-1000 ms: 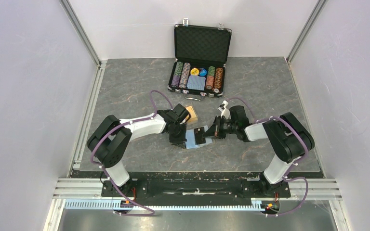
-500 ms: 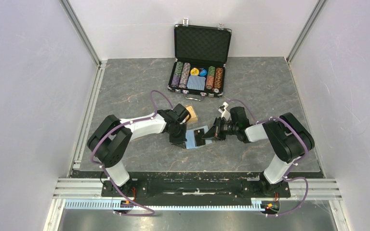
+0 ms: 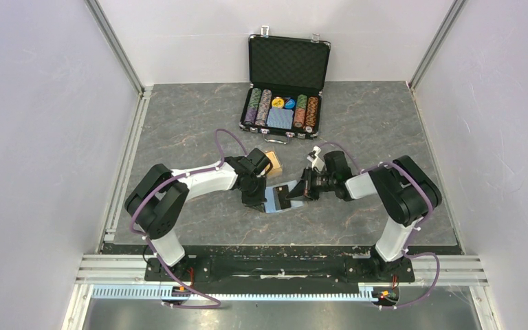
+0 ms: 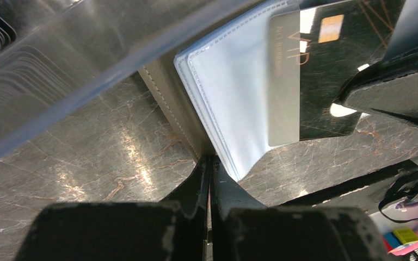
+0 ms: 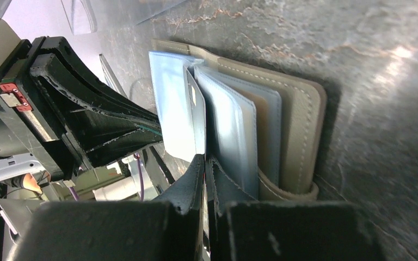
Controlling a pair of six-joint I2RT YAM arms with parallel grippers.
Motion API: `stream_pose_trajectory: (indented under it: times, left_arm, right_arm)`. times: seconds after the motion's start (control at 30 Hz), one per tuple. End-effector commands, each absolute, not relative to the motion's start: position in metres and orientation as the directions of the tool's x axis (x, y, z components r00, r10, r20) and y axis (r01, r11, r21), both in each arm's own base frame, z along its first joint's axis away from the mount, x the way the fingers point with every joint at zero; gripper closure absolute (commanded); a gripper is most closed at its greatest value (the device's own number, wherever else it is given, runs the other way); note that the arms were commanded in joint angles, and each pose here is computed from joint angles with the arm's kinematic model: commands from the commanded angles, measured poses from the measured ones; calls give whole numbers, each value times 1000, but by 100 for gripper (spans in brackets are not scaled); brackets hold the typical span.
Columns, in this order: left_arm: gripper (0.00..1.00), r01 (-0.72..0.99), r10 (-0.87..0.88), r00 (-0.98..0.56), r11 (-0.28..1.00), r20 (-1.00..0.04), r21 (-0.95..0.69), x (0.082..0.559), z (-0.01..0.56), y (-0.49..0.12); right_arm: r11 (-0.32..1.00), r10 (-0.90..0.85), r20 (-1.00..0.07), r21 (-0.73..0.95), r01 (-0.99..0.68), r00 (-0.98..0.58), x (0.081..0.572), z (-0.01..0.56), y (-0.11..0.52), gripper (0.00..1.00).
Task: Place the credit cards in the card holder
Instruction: Insert the credit card into the card holder.
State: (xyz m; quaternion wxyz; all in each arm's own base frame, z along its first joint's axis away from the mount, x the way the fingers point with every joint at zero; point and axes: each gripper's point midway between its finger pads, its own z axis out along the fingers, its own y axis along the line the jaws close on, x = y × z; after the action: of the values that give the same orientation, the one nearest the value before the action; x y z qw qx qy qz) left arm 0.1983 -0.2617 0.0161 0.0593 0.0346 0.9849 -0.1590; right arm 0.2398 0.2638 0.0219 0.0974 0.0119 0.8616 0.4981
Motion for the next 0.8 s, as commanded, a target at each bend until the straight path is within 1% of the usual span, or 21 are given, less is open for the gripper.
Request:
stream_pose_trajectory:
  times: [0.0, 0.43, 0.5, 0.77]
  left_arm:
    - [97, 136, 90, -983, 940, -159, -312, 204, 16, -270]
    - [97, 135, 89, -983, 941, -158, -311, 205, 16, -270]
    - [97, 134, 89, -984, 941, -157, -310, 204, 15, -270]
    - [98, 138, 89, -982, 938, -165, -316, 206, 18, -272]
  right_arm:
    - [526, 47, -139, 845, -94, -989, 232, 12, 275, 100]
    - [524, -46, -136, 840, -140, -990, 224, 13, 303, 100]
    - [538, -51, -149, 829, -153, -988, 225, 14, 301, 96]
    - [611, -89, -196, 764, -208, -977, 230, 17, 291, 71]
